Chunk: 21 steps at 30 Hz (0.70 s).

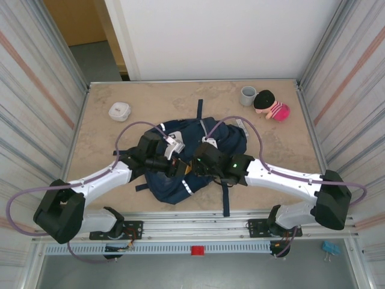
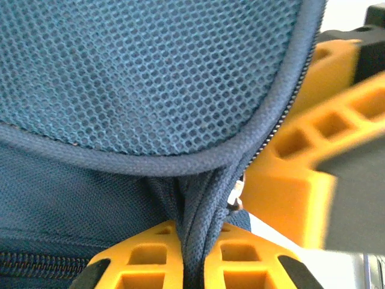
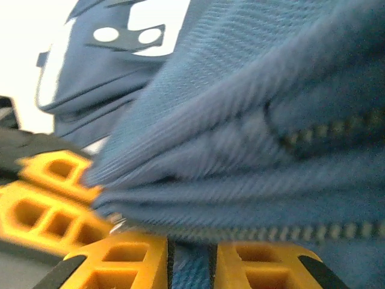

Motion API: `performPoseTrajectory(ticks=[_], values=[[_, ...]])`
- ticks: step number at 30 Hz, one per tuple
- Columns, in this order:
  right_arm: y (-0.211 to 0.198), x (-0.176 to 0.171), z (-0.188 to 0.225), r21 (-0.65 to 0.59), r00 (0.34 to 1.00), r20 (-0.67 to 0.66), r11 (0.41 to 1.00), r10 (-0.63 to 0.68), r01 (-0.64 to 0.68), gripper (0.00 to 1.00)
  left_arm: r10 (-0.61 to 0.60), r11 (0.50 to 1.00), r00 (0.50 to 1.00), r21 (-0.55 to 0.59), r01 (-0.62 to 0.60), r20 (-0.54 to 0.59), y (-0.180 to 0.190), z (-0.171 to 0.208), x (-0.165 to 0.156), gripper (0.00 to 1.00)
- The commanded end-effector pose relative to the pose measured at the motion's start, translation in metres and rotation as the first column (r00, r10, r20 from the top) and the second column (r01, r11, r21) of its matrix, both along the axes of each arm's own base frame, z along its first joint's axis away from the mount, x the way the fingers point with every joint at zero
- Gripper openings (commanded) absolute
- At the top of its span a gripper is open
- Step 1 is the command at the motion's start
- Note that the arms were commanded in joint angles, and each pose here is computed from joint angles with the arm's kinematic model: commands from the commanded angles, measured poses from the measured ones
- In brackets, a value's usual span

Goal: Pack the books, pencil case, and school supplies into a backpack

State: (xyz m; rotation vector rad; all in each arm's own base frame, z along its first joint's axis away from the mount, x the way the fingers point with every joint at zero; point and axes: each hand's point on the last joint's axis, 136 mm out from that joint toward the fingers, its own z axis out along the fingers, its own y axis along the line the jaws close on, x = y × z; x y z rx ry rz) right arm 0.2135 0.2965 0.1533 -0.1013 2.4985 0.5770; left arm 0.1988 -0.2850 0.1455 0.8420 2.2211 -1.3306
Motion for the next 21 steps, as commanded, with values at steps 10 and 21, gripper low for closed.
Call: performPoseTrajectory(ticks=[10,21], values=[[0.012,0.009,0.001,0.032,0.99,0.045,0.99,0.134,-0.136,0.41,-0.158,0.972,0.984,-0.164,0.171,0.087,-0.017,0.051,-0.021,0.0],[-0.036,-0.017,0.039,0.114,0.951,0.156,0.951,0.268,-0.287,0.4,-0.139,0.98,0.986,-0.157,0.123,-0.095,-0.021,0.035,-0.018,0.0]])
